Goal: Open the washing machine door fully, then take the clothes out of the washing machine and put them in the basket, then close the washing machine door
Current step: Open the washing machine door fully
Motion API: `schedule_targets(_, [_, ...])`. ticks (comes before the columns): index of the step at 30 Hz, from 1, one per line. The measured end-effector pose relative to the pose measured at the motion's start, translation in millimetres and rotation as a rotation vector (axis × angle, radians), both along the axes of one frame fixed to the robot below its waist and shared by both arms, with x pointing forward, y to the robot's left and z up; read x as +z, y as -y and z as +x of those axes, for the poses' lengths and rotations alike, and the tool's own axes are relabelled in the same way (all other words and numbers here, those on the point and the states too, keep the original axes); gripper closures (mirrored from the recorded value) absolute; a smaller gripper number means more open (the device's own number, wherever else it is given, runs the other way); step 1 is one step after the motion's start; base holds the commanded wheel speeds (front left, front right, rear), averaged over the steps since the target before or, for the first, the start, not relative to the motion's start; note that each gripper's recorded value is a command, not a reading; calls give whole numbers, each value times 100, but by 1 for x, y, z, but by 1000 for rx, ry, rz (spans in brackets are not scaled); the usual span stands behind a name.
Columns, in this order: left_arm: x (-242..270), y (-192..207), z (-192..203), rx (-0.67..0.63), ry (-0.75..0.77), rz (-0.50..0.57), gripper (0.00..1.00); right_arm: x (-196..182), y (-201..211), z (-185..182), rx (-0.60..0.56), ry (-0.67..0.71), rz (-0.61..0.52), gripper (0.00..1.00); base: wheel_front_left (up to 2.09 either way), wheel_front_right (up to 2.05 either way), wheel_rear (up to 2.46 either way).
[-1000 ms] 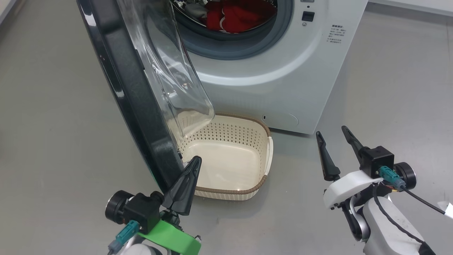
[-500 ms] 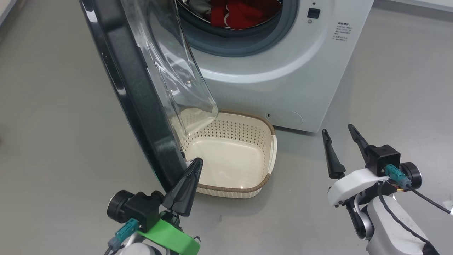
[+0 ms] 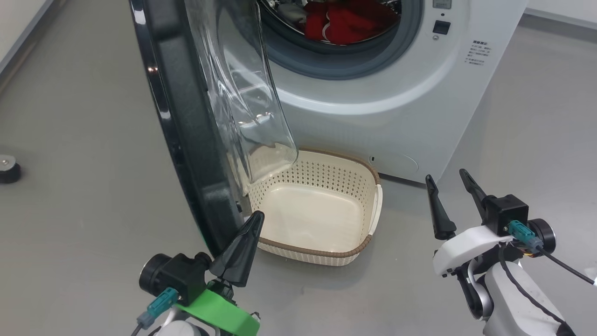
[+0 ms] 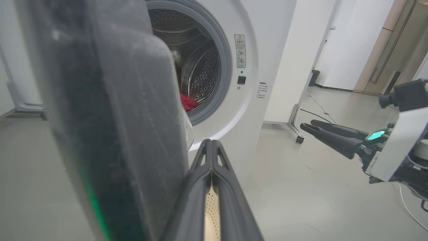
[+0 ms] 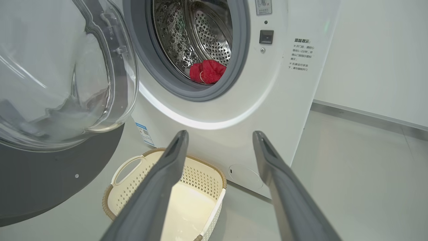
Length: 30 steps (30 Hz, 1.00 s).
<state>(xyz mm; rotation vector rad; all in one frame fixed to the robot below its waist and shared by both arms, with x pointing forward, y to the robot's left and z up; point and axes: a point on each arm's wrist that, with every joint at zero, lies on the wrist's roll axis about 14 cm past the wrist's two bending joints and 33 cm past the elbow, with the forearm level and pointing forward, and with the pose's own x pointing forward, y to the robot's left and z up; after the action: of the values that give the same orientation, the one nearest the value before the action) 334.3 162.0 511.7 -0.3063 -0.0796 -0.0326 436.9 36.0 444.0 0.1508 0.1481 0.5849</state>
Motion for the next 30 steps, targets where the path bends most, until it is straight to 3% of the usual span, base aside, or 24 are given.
schedule_targets(30, [-37, -156, -54, 605, -155, -9, 100, -16, -14, -11, 57, -45, 4, 0, 0, 0, 0])
